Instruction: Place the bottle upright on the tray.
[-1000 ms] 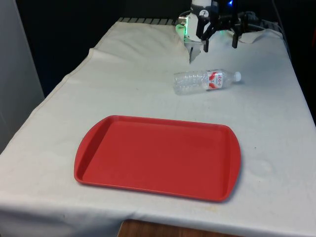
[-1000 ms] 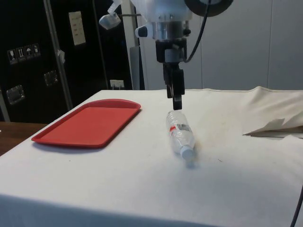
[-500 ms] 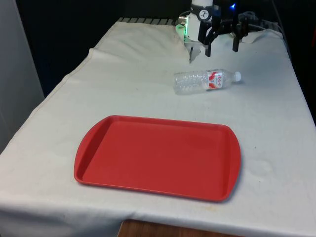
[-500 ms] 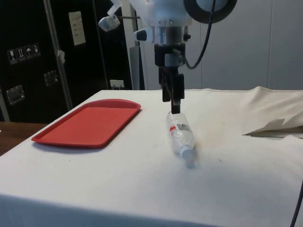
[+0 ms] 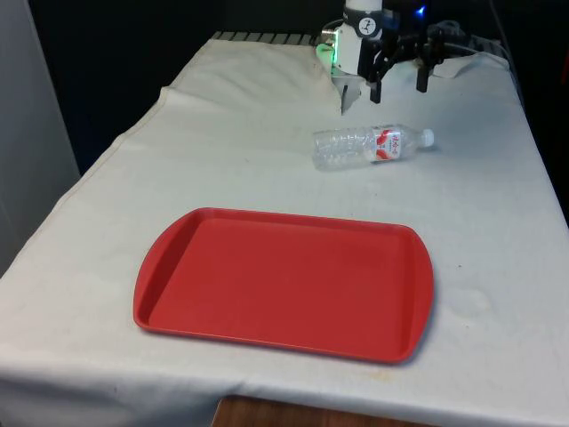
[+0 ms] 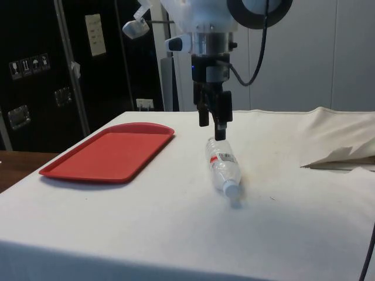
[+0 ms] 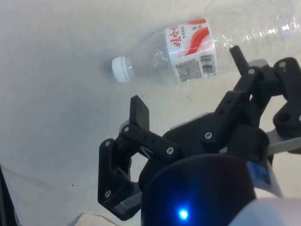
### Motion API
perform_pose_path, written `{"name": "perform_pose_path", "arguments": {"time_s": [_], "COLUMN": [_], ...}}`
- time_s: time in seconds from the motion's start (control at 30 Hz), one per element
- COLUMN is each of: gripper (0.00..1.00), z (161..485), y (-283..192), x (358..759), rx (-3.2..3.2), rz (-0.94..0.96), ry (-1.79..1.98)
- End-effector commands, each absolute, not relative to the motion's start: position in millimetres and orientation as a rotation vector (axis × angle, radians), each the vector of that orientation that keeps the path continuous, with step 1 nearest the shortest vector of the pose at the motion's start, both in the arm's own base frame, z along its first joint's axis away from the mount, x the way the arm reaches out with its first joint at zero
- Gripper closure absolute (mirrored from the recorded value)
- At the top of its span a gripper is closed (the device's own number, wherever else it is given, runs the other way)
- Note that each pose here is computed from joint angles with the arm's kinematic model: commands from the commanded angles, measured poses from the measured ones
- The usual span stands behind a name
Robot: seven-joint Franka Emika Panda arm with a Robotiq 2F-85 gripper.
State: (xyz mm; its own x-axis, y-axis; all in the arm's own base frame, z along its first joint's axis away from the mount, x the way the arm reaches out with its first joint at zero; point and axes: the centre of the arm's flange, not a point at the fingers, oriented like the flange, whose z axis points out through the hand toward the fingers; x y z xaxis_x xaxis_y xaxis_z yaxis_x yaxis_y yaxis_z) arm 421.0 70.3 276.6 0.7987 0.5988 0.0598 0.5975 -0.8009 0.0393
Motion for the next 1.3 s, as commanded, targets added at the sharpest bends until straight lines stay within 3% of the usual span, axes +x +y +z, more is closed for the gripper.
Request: {"name": "perform_pose_path", "arguments": {"time_s": [0.0,1.27], "gripper": [0.0,0.0], "z": [276,269], "y": [71,57], "x": [420,413], "rx": [2.959,2.765], "rz": [0.119,0.081], "ry": [1.009,1.44]}}
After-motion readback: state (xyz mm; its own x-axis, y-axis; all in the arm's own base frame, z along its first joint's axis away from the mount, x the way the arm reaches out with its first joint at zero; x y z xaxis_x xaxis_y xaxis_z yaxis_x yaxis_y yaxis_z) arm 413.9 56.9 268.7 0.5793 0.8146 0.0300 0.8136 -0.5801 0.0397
